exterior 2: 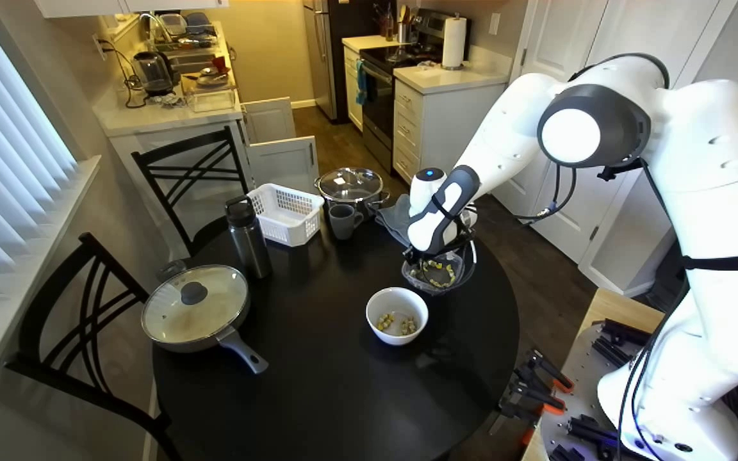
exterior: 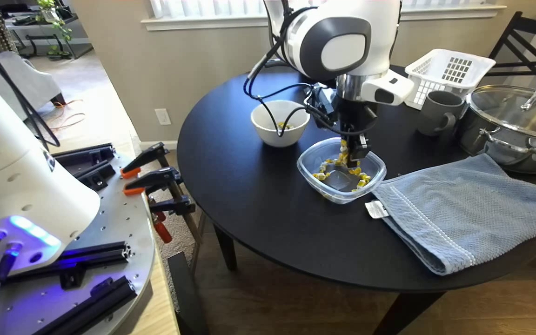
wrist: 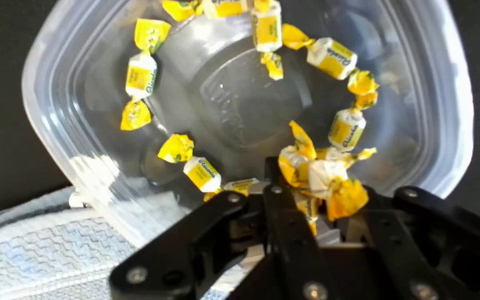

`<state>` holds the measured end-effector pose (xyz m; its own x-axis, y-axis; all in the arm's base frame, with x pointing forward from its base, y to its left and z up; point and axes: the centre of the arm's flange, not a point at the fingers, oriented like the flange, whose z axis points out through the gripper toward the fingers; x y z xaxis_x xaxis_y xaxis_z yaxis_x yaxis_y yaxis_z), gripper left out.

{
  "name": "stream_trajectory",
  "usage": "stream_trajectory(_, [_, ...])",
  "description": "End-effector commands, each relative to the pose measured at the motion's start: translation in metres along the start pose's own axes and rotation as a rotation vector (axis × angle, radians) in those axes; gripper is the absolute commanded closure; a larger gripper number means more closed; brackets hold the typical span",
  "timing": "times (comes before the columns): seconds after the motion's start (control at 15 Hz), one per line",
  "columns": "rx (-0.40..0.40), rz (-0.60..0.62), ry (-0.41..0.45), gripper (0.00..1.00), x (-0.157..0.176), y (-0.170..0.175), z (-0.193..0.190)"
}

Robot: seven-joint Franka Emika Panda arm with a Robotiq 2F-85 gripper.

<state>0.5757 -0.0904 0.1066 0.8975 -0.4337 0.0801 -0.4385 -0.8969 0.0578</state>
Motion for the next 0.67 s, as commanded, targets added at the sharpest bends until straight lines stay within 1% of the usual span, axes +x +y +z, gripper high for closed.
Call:
stream_trajectory(0.0, [0.018, -0.128, -0.016, 0.95, -0.025, 0.003, -0.054])
stream_trajectory(0.2, [0.049, -0.250, -0.045, 0.95, -0.043, -0.007, -0.085])
stream_trajectory(0.4, [0.094, -0.393, -0.056, 0.95, -0.069, -0.033, -0.115])
stream_trajectory(0.6, [0.122, -0.506, -0.061, 0.95, -0.091, -0.062, -0.135])
